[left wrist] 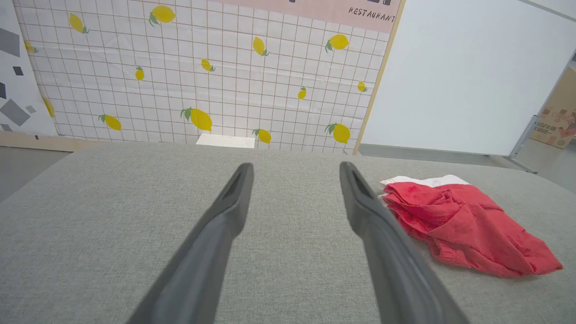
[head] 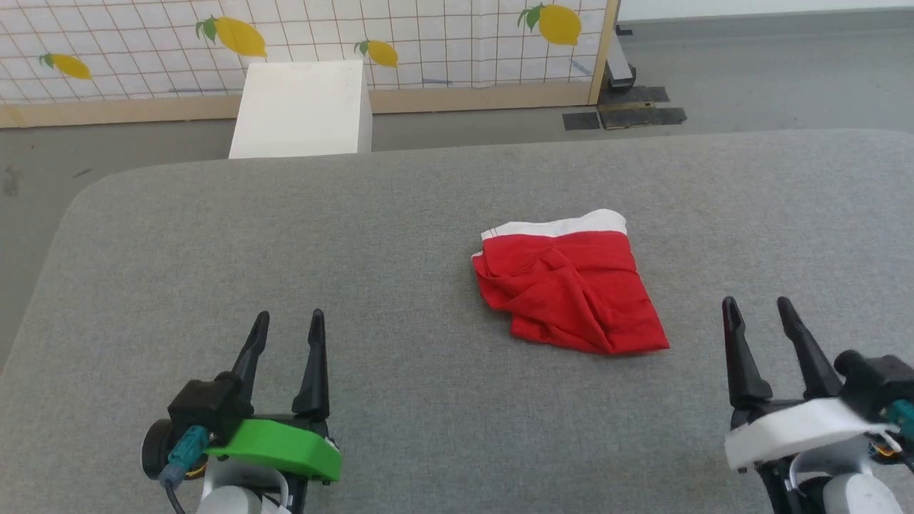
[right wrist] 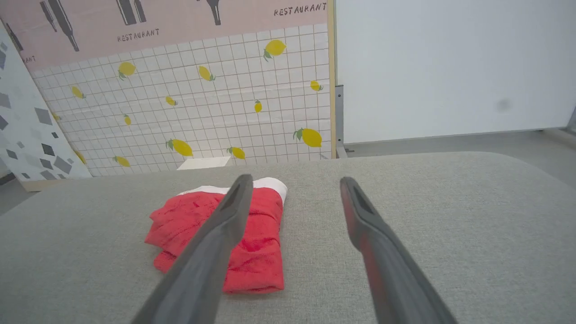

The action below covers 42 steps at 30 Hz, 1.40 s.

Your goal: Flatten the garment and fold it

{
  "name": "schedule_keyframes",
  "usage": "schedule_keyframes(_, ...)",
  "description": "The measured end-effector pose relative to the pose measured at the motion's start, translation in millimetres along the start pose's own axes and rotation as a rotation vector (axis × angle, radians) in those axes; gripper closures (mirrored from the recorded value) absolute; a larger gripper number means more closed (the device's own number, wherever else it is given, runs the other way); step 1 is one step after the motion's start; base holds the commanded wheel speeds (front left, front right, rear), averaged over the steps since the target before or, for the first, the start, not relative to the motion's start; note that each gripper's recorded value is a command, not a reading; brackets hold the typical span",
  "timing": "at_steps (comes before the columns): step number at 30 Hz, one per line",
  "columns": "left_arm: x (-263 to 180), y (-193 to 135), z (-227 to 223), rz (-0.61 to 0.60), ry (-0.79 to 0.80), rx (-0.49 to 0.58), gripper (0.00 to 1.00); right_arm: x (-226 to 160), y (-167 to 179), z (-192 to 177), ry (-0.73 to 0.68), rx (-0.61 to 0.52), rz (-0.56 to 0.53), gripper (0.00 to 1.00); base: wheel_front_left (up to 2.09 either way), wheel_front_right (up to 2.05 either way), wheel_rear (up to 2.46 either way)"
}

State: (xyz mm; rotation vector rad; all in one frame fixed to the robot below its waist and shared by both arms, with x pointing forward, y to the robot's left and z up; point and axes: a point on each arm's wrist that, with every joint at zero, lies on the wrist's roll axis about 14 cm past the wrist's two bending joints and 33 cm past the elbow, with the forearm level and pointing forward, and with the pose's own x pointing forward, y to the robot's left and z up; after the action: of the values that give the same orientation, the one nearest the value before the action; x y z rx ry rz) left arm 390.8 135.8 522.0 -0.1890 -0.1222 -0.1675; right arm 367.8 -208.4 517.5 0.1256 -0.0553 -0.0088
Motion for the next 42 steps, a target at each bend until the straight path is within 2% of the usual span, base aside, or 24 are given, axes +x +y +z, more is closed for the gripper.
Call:
schedule_keyframes(1, 0.4, 0.3, -0.4, 0.001, 0.001, 0.000, 0.00, 1.9, 0.1, -2.7, 0.015, 0.075, -0.007, 0.00, 0.00, 0.00, 0.00)
schedule_keyframes(4, 2.3, 1.0, -3.3, 0.002, 0.007, -0.002, 0.00, 13.9, -2.0, -16.9, 0.112, 0.406, -0.037, 0.00, 0.00, 0.00, 0.00)
schedule_keyframes(7, 4.8, 2.8, -6.8, 0.005, 0.015, 0.000, 0.00, 28.9, -3.3, -31.1, 0.227, 0.638, -0.036, 0.00, 0.00, 0.00, 0.00)
schedule_keyframes(10, 8.6, 6.0, -8.7, 0.011, 0.017, 0.000, 0.00, 41.8, -4.6, -51.6, 0.361, 0.799, -0.035, 0.00, 0.00, 0.00, 0.00)
schedule_keyframes(14, 12.9, 10.9, -11.9, 0.020, 0.023, 0.003, 0.00, 61.0, -2.3, -77.1, 0.519, 0.924, -0.037, 0.00, 0.00, 0.00, 0.00)
schedule_keyframes(18, 13.8, 18.6, -13.3, 0.040, 0.026, 0.008, 0.00, 81.9, 10.5, -93.4, 0.637, 0.972, -0.023, 0.00, 0.00, 0.00, 0.00)
schedule_keyframes(29, 6.8, 46.5, -18.5, 0.119, 0.048, 0.030, 0.00, 99.2, 53.9, -144.7, 0.994, 0.807, 0.040, 0.00, 0.00, 0.00, 0.00)
schedule_keyframes(30, 5.4, 48.8, -19.0, 0.126, 0.051, 0.032, 0.00, 100.2, 58.2, -145.9, 1.016, 0.798, 0.055, 0.27, 0.00, 0.00, 0.00)
schedule_keyframes(31, 4.1, 50.9, -19.3, 0.133, 0.053, 0.034, 0.00, 100.9, 61.0, -146.9, 1.033, 0.788, 0.066, 0.65, 0.00, 0.00, 0.00)
schedule_keyframes(33, 2.3, 53.8, -19.1, 0.142, 0.054, 0.037, 0.00, 101.4, 65.8, -147.5, 1.051, 0.770, 0.084, 1.00, 0.00, 0.00, 0.00)
schedule_keyframes(39, 3.4, 53.3, -14.7, 0.141, 0.041, 0.038, 0.00, 98.6, 68.1, -134.8, 1.034, 0.705, 0.122, 1.00, 0.00, 0.00, 0.00)
schedule_keyframes(42, 8.7, 47.7, -12.9, 0.122, 0.030, 0.035, 0.00, 97.1, 59.2, -124.2, 1.006, 0.512, 0.133, 1.00, 0.00, 0.00, 0.00)
